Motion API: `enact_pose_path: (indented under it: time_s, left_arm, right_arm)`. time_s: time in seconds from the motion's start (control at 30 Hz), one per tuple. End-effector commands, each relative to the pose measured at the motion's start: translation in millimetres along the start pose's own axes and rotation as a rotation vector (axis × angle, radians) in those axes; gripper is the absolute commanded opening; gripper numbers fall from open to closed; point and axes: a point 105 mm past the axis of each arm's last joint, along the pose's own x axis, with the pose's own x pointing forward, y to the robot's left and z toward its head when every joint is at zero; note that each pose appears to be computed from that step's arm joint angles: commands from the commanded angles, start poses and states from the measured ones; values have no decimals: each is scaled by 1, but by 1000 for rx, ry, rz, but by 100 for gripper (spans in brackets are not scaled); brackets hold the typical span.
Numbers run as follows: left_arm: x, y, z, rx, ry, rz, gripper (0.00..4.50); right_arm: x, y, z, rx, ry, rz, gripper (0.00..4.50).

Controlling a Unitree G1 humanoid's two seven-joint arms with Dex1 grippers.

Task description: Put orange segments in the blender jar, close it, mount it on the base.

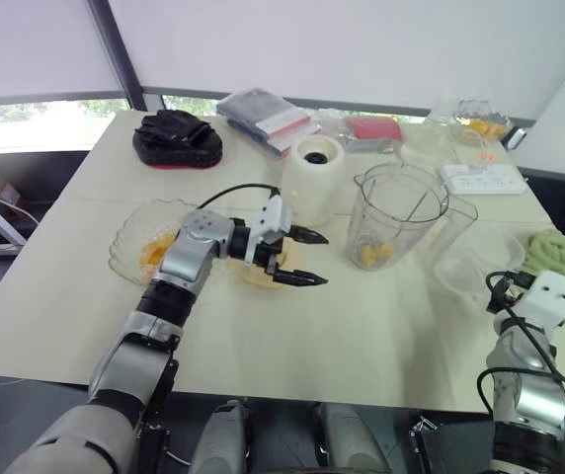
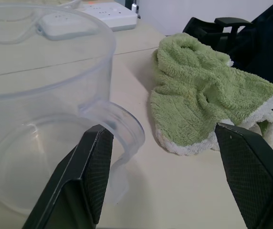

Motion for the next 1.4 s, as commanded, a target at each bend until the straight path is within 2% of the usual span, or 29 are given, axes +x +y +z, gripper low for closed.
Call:
enact_pose_path:
  time_s: [0.03,0.07,0.17,0.53,0.73,1.03,1.27,1.4]
  left_arm:
    - [2,2,9,50,-1,-6,394]
    - [2,2,9,52,-1,-5,394]
    - [1,3,9,55,0,0,394]
    - [2,5,8,61,3,5,394]
    - [4,6,9,64,2,1,394]
    - [6,8,9,65,2,-7,394]
    - [10,9,11,65,-8,-13,394]
    - [12,8,11,66,-13,-23,394]
  right_arm:
    - [4,-5,15,2,-58,-22,160]
    - [5,-5,15,3,-59,-21,145]
    - [5,-4,15,5,-67,-8,34]
    - [-10,-8,19,33,-105,-2,34]
    - [-17,-15,33,88,-144,-31,34]
    - [-34,-36,85,167,-258,-92,34]
    - [-42,-57,151,191,-405,-121,34]
    - [-42,-56,157,187,-400,-109,34]
